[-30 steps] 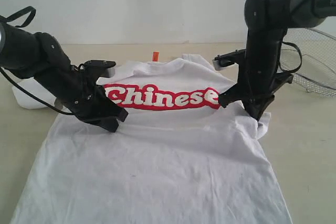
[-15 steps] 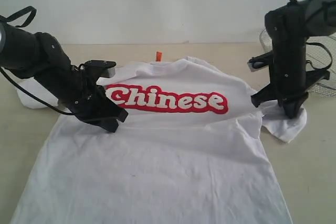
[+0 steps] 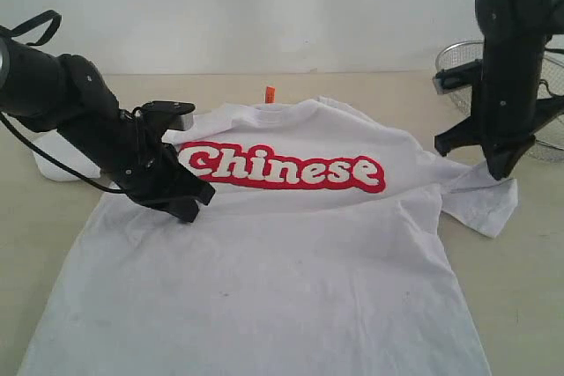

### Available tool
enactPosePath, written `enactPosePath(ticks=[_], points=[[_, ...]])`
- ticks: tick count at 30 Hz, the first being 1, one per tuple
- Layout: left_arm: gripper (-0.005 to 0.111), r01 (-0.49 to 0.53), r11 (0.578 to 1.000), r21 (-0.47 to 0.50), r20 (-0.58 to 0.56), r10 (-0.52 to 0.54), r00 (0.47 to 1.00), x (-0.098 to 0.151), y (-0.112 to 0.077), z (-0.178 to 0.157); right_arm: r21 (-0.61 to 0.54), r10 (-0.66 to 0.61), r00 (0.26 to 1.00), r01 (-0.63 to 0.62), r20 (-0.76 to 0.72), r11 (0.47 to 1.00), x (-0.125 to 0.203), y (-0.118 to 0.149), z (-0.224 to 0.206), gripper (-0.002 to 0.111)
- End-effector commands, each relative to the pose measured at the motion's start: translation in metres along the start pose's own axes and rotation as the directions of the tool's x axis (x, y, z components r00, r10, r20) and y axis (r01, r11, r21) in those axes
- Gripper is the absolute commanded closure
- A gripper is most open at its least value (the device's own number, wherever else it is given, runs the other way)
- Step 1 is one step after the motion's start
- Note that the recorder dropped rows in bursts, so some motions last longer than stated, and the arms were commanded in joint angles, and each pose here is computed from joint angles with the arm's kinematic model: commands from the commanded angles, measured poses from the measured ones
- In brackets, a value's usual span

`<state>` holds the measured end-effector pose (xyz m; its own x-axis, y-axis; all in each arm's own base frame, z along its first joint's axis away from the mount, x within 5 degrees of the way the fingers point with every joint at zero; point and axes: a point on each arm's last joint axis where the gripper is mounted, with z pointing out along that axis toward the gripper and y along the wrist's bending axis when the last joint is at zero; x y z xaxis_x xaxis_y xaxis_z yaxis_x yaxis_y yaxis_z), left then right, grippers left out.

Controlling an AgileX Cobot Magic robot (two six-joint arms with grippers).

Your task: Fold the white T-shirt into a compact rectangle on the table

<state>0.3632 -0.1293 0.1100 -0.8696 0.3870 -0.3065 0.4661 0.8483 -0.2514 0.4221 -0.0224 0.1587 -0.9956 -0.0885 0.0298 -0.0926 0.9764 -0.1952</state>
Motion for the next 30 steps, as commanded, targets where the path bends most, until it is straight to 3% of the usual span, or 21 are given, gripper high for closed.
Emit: enactPosePath(ticks=[1,5,9,13,19,20,24,26,29,30], points=[[0.102,-0.011,1.0,-0.006,-0.011,0.011,1.0,0.001,-0.001,0.003,-0.143,-0.07,0.989,0.088,0.128,0.986,0.011,0.0,-0.052,0.109],[0.102,-0.013,1.0,-0.005,-0.015,0.013,1.0,0.001,-0.001,0.003,-0.342,-0.051,0.977,0.121,0.207,0.932,0.02,-0.004,-0.077,0.109],[0.102,-0.028,1.0,-0.013,-0.021,0.027,0.999,0.002,-0.001,0.003,-0.558,-0.017,0.942,0.213,0.335,0.802,0.022,-0.018,-0.082,0.109],[0.102,-0.028,1.0,-0.013,-0.021,0.027,0.999,0.002,-0.001,0.003,-0.7,0.13,0.933,0.154,0.335,0.698,0.035,-0.045,-0.061,0.109],[0.102,-0.027,0.999,-0.021,-0.009,0.027,1.0,0.001,0.0,0.003,-0.759,0.248,0.953,-0.032,0.173,0.65,0.059,-0.063,-0.029,0.108],[0.102,-0.027,0.999,-0.021,-0.009,0.027,1.0,0.001,0.0,0.003,-0.742,0.272,0.947,-0.06,0.168,0.667,0.059,-0.064,-0.023,0.107],[0.102,-0.027,0.999,-0.018,-0.012,0.027,1.0,0.001,0.0,0.003,-0.715,0.354,0.922,-0.14,0.158,0.685,0.057,-0.067,-0.015,0.09],[0.102,-0.027,0.999,-0.021,-0.008,0.027,1.0,0.0,0.0,0.003,-0.704,0.385,0.911,-0.174,0.152,0.689,0.055,-0.069,-0.013,0.073],[0.102,-0.023,0.999,-0.027,0.006,0.023,1.0,-0.001,0.001,0.003,-0.706,0.436,0.895,-0.246,0.098,0.664,0.055,-0.068,-0.013,0.052],[0.102,-0.021,0.999,-0.028,0.008,0.021,1.0,-0.001,0.001,0.003,-0.707,0.437,0.896,-0.257,0.082,0.659,0.055,-0.066,-0.013,0.05]])
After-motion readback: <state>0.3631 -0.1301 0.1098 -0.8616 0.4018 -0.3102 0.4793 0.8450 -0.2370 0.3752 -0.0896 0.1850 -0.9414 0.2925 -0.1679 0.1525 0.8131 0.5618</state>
